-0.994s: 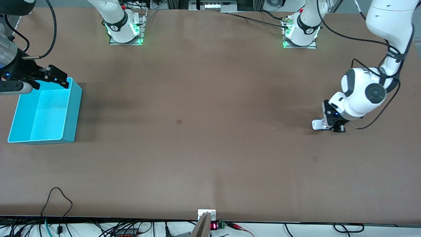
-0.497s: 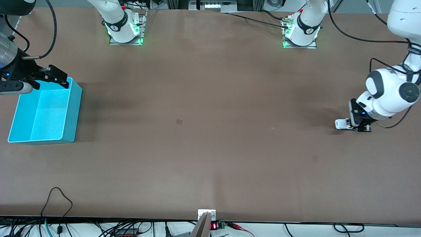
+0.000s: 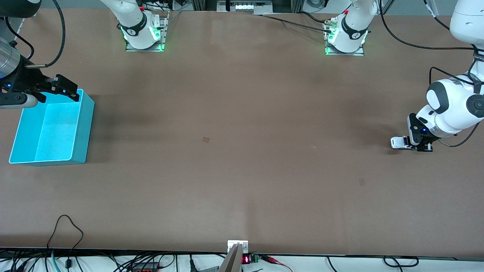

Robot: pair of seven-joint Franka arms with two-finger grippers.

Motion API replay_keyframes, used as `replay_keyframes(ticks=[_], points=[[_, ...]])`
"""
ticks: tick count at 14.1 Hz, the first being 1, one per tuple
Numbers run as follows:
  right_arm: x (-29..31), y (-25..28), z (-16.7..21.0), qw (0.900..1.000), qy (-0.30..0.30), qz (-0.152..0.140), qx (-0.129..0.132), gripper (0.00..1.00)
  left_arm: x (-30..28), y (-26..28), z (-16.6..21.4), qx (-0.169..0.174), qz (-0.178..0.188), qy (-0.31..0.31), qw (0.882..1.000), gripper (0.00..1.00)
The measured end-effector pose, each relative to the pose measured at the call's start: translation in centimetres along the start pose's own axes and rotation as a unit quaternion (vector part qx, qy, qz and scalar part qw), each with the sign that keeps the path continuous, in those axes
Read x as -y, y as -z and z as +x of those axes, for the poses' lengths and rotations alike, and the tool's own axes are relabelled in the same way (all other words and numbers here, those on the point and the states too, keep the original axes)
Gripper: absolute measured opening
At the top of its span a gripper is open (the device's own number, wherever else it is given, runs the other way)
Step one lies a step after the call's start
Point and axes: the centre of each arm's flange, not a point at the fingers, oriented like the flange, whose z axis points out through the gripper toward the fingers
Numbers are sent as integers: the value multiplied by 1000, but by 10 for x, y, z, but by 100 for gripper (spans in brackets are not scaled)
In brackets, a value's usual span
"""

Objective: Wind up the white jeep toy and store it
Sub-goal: 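Press the jeep down and drag it backward with the left gripper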

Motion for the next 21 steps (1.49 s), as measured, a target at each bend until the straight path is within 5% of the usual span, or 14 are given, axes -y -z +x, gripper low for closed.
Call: replay_keyframes(ticks=[10,16,21], points=[[0,0,0,1000,0,0,0,100,-1,0,-5,0,1,5,1000,49],[0,0,0,1000,0,0,0,100,2,-15,-5,-15,-45,7,999,99],[0,0,0,1000,0,0,0,100,44,65,7,-20,-81,29,996,100]])
